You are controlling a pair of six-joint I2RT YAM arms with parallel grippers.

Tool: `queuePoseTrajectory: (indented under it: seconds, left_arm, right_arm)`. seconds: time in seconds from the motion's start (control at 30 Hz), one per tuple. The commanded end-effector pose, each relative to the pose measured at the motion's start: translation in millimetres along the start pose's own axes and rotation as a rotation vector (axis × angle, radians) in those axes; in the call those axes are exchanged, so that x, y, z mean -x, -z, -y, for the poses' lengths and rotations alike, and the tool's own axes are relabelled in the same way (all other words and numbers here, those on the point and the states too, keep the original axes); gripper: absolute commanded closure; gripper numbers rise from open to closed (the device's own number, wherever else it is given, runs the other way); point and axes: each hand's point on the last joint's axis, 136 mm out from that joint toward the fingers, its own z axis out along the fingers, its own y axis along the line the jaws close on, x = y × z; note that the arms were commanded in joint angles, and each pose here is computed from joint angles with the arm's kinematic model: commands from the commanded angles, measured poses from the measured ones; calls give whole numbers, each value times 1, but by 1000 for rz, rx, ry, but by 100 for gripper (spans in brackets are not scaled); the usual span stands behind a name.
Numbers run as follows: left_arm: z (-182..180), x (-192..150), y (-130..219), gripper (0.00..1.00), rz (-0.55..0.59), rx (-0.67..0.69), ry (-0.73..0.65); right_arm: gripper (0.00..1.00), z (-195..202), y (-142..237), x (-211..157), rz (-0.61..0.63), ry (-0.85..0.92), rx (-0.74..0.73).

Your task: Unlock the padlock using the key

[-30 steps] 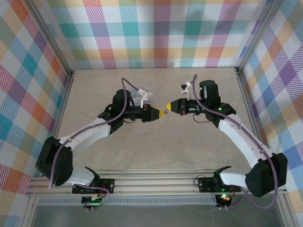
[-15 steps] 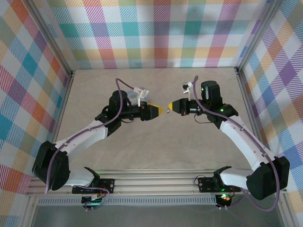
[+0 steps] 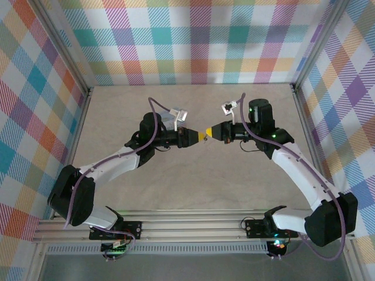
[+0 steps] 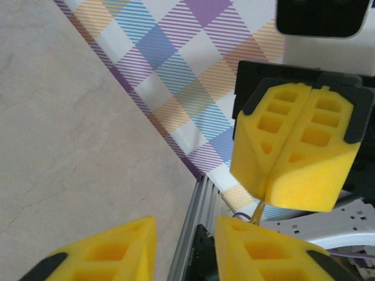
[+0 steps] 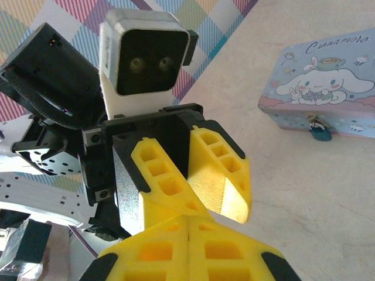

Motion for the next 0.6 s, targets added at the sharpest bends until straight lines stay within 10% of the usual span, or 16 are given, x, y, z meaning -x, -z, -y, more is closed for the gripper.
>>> queuePoseTrajectory:
  seconds: [0.0,0.57]
  left_arm:
    - [16,5,1,74,7,-63,-41]
    - [35,8,6,77,28,-145,-60]
  right_arm:
    - [100,-6,-3,-1,-11,25,46]
    - [100,24,-3,-11,-57,18,-112]
